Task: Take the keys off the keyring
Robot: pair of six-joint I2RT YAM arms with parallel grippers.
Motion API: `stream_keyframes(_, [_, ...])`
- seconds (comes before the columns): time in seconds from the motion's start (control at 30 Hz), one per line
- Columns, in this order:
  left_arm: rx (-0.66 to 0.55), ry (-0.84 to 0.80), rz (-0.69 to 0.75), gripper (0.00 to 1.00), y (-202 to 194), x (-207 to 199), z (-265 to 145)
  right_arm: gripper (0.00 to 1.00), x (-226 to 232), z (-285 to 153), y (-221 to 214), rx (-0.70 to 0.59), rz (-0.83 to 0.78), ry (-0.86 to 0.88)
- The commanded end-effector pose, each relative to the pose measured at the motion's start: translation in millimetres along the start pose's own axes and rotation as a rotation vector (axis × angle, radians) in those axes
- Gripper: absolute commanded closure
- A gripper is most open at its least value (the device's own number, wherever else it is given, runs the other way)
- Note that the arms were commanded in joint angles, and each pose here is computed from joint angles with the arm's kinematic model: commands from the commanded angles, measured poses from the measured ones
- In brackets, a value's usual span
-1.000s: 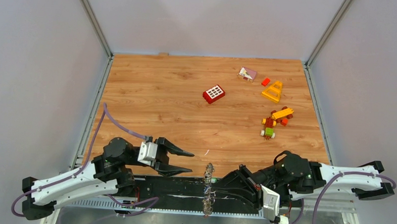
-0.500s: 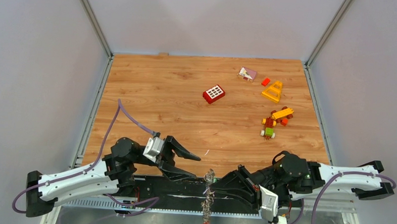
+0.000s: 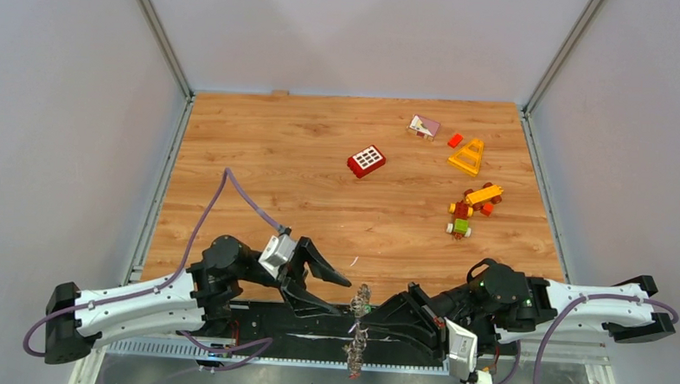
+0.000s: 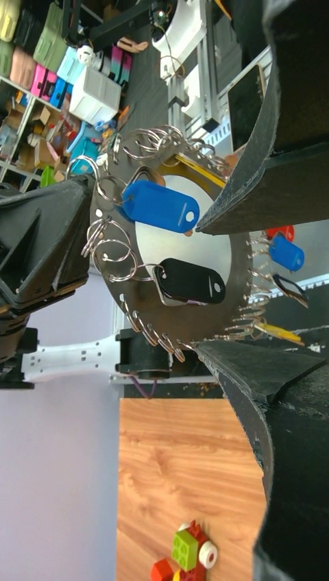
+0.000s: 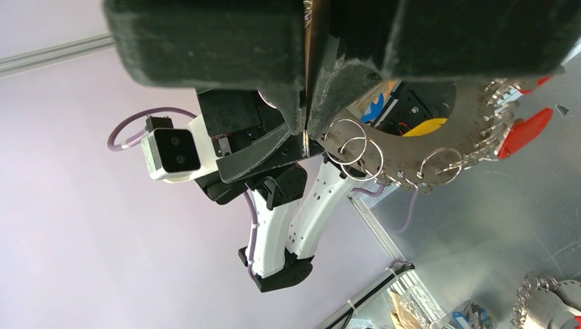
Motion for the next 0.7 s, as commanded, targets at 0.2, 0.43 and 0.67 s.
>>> stream_keyframes(0.2, [0.007, -0.016, 0.014, 0.38, -2, 0, 8, 1.0, -29, -1, 17, -0.082, -0.07, -0.103])
stream_keyframes(0.43, [0.026, -0.053, 0.01, 0.39, -4, -2, 14, 1.0, -28, 1, 16, -0.078, -0.072, -0.1])
stream_keyframes(0.67, [0.058, -0.147, 0.033, 0.46, -10, -13, 21, 1.0, -27, 2, 15, -0.082, -0.071, -0.097])
Point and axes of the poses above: each gripper's point midway between its finger pads, its own z axis out along the fingers, its own x axis along the line the jaws close on, y = z × x, the point moved 6 cm from there along -z, back along the fingers, and after that the axes turned 13 degrees about -z, right-handed, at the moved point
